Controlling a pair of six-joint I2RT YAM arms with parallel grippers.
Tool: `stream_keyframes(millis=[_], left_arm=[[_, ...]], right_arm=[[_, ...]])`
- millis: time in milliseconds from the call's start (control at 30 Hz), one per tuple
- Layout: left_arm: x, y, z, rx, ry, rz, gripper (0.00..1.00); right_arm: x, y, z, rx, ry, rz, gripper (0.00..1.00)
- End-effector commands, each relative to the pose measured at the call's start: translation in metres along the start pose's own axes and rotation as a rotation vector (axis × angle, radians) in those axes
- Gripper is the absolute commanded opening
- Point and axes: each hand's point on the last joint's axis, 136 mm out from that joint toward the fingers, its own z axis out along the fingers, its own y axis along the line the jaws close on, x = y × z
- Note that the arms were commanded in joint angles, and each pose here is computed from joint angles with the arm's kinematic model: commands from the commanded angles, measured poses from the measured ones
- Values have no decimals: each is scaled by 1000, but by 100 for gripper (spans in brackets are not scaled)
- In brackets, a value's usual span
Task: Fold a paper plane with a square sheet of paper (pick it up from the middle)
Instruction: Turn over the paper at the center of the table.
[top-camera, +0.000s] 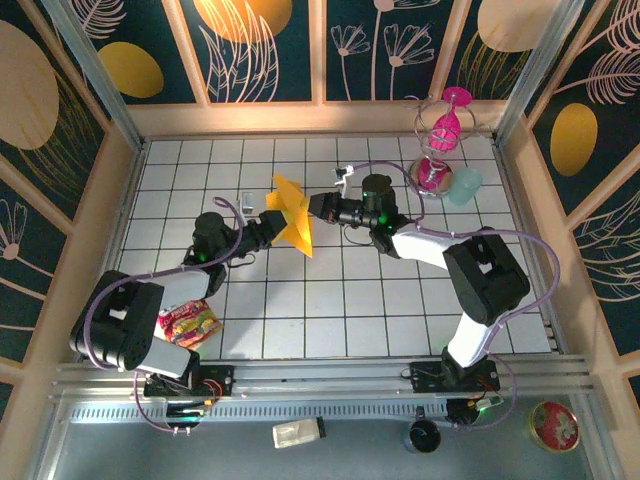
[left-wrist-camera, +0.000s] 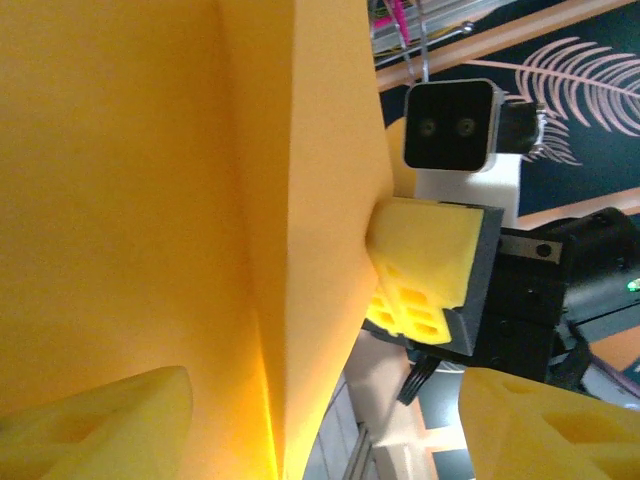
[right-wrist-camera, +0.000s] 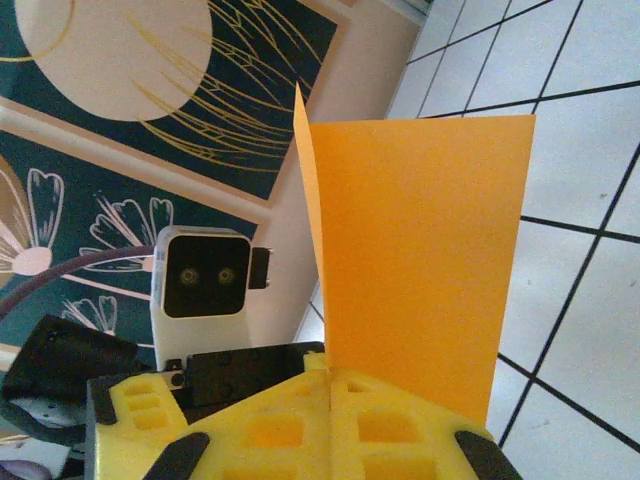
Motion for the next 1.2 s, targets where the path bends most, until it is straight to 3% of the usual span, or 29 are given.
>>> stream_keyframes(millis=[0,333,933,1067,1167], left_arm=[[-4,-30,6,114,19,69,65],[4,-33,19,119,84,125,52],[2,-28,20,117,63,107,25],[-1,-26,20,106,51,108,20],[-1,-22,20,83,47,110,16]], right_arm=[[-9,28,-8,-84,-21,-15,1],[-8,34,-10,-128,-11,17,1],[-5,29,-17,-126,-11,41,3],[-3,27,-17,-117,-9,43,5],[-12,17,-25,-84,-40,43,13]])
